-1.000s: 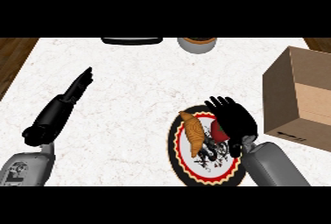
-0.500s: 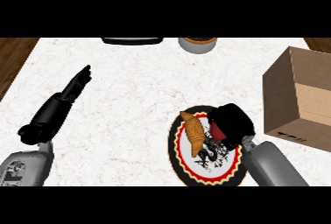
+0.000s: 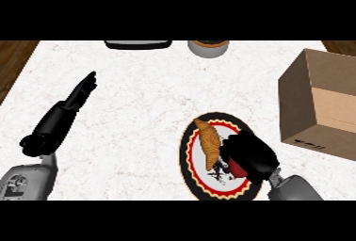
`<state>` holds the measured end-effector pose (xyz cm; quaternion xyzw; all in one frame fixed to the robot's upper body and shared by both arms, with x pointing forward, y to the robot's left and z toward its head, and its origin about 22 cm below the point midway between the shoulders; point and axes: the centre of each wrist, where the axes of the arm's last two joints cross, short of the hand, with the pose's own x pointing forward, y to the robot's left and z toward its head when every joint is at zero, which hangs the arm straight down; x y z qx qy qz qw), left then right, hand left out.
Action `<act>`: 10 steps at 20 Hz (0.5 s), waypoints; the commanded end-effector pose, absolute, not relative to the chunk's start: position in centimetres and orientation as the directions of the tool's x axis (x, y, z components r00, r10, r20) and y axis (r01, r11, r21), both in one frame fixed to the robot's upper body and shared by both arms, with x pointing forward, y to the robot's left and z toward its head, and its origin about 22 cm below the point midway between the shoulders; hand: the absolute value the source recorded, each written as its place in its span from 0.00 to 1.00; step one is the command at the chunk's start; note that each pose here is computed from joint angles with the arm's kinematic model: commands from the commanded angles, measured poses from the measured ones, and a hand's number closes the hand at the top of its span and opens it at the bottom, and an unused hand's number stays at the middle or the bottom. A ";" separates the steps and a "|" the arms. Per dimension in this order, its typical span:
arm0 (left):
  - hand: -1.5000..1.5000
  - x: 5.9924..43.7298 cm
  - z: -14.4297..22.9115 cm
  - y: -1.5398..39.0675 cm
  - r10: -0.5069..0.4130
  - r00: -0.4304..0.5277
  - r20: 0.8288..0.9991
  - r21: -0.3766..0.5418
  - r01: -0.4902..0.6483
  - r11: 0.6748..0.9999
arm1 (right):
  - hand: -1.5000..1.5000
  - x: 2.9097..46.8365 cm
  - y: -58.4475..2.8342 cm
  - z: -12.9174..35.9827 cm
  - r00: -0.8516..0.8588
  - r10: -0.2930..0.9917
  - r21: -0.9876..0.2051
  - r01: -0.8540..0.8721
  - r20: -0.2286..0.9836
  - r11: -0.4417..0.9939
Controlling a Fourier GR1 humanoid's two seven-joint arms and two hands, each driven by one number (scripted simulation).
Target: Pick the tomato from the plate and place it in the cardboard box
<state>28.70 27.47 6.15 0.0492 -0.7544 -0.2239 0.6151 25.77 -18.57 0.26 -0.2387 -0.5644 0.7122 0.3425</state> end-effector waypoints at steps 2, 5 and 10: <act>0.50 28.5 5.2 27.7 -0.362 -0.227 0.904 0.405 0.186 0.895 | 1.00 20.0 -19.7 0.0 -0.838 0.488 -0.958 -0.287 0.245 -0.012; 0.50 29.0 5.7 28.7 -0.357 -0.235 0.904 0.398 0.159 0.903 | 1.00 18.4 -23.8 2.9 -0.881 0.439 -0.983 -0.178 0.178 0.041; 0.50 28.5 6.1 27.6 -0.349 -0.235 0.907 0.393 0.181 0.901 | 1.00 16.6 -26.8 8.6 -0.902 0.425 -0.993 -0.029 0.076 0.114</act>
